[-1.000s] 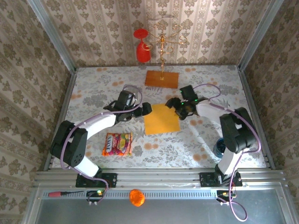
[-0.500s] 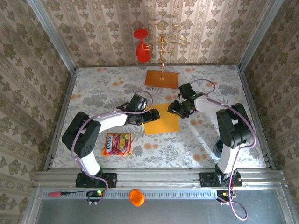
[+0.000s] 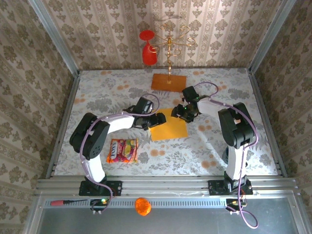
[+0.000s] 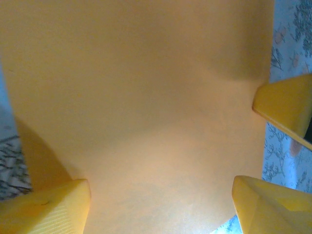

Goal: Fold a paper plane with a square sheet of paper (pick it up from the middle)

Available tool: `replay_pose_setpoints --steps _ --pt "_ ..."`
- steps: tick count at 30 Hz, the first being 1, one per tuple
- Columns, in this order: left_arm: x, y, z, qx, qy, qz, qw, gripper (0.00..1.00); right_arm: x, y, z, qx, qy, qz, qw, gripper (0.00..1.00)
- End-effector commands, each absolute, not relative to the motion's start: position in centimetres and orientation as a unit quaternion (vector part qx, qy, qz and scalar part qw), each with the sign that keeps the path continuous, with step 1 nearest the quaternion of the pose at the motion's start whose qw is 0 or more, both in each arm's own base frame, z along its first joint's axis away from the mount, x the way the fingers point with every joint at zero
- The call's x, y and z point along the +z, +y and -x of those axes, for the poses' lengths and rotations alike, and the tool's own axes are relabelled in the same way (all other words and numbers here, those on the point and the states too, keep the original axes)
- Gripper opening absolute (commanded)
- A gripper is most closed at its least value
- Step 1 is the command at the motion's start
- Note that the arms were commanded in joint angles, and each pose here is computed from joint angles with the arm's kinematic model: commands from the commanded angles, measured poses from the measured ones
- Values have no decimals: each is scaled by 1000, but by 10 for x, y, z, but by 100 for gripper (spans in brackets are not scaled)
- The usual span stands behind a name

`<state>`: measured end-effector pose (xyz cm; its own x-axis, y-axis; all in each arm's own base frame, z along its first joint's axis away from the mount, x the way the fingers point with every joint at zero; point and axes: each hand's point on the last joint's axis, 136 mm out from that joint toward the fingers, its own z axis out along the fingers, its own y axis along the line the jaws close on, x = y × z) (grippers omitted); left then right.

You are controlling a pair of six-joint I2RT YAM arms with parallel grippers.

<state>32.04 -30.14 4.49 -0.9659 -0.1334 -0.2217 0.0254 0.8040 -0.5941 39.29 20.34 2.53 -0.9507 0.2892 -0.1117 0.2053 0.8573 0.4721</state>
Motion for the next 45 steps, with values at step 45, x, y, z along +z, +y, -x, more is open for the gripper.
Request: replay_pose_setpoints --steps 45 --pt "55 -278 -318 -133 982 -106 87 89 83 153 -376 226 927 -212 212 64"
